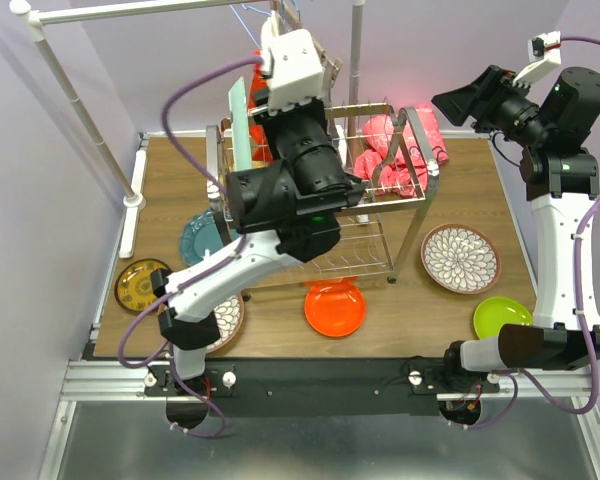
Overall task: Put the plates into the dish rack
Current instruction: Insert the plate into the dish rack
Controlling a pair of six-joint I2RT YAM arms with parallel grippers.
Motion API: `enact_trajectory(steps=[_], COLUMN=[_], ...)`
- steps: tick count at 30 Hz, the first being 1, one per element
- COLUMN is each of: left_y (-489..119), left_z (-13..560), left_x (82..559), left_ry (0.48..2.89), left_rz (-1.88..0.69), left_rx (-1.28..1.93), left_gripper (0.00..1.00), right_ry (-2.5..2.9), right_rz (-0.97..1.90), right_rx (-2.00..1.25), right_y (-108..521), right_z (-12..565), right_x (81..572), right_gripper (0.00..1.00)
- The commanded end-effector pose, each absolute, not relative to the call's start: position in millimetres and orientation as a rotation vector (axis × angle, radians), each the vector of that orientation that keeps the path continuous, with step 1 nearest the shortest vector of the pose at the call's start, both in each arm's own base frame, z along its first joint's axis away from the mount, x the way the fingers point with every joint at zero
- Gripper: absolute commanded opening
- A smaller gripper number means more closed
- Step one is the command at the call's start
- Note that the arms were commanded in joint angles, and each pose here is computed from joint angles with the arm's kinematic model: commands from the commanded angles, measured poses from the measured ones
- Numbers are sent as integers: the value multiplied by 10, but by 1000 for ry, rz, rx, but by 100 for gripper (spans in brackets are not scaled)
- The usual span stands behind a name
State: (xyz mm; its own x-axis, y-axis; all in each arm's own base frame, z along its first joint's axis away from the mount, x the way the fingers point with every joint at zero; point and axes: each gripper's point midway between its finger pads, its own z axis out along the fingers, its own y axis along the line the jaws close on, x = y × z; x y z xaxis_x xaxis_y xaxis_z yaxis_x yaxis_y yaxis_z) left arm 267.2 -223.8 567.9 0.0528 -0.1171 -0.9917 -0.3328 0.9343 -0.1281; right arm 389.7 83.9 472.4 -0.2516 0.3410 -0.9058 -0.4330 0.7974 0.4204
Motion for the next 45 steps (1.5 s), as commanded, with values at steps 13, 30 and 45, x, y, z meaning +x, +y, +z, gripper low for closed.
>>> enact_trajectory(steps=[13,30,45], left_y=[-1983,-2558,-2519], left_z=[6573,6224,6291], left_x=[2342,2278,2329], left_ry=[1280,1286,1204], left_rz=[-333,-460,-457], left_rx=[-309,370,468], left_gripper=[0,0,0], right_ry=[1431,1104,969], right_rz=[872,1009,1089], right_rx=[-674,-1101,-1248], right_y=[1345,2059,2438], right_z=[5357,5732,5746], right_x=[3543,3098,2901], right_gripper=[86,89,86])
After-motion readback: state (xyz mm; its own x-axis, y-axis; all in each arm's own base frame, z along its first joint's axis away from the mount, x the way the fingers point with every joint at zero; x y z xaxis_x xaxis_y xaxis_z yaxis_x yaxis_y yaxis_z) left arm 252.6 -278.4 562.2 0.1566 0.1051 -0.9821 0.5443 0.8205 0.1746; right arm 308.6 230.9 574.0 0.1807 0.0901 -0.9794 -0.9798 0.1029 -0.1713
